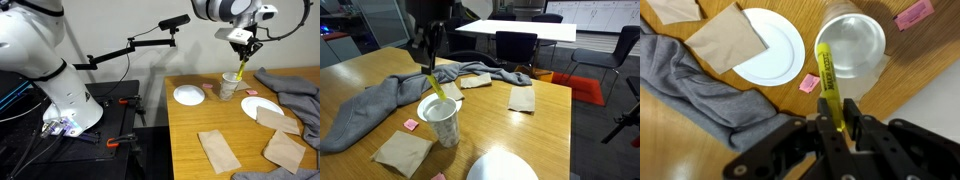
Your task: Take the marker out of the cup and put it on the table
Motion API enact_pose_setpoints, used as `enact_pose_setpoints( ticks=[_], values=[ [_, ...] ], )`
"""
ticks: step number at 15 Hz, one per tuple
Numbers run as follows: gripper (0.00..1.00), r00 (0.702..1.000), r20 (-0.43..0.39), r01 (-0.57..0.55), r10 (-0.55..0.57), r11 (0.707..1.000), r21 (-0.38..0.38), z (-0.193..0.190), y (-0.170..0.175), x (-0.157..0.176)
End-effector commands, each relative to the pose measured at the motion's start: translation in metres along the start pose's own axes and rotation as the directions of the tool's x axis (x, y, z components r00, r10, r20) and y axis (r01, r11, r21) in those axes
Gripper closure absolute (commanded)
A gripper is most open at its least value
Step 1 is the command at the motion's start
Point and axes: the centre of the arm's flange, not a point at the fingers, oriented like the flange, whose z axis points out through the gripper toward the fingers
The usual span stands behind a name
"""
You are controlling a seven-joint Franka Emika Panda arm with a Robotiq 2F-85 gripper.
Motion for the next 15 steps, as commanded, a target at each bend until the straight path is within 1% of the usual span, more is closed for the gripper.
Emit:
enact_pose_setpoints(
  ticks=[1, 4, 7, 9, 11, 12, 15],
  values=[
    [0.95, 0.998, -0.067, 0.005, -0.007, 0.999, -0.034, -0.059, 0.008, -0.027],
    [0.95, 0.995, -0.102, -0.007, 0.002, 0.999, -0.047, -0.091, 0.015, -0.037],
    [0.95, 0.997, -0.074, -0.021, 0.019, 0.999, -0.033, -0.112, 0.024, -0.052],
    [0.95, 0.998, -0.052, -0.041, 0.040, 0.999, -0.015, -0.117, 0.031, -0.064],
    [0.95, 0.997, -0.001, -0.074, 0.074, 0.997, 0.014, -0.114, 0.038, -0.079],
    [0.95, 0.994, 0.038, -0.099, 0.098, 0.995, 0.030, -0.110, 0.041, -0.088],
    [0.95, 0.978, 0.123, -0.176, 0.169, 0.983, 0.054, -0.094, 0.048, -0.110]
  ],
)
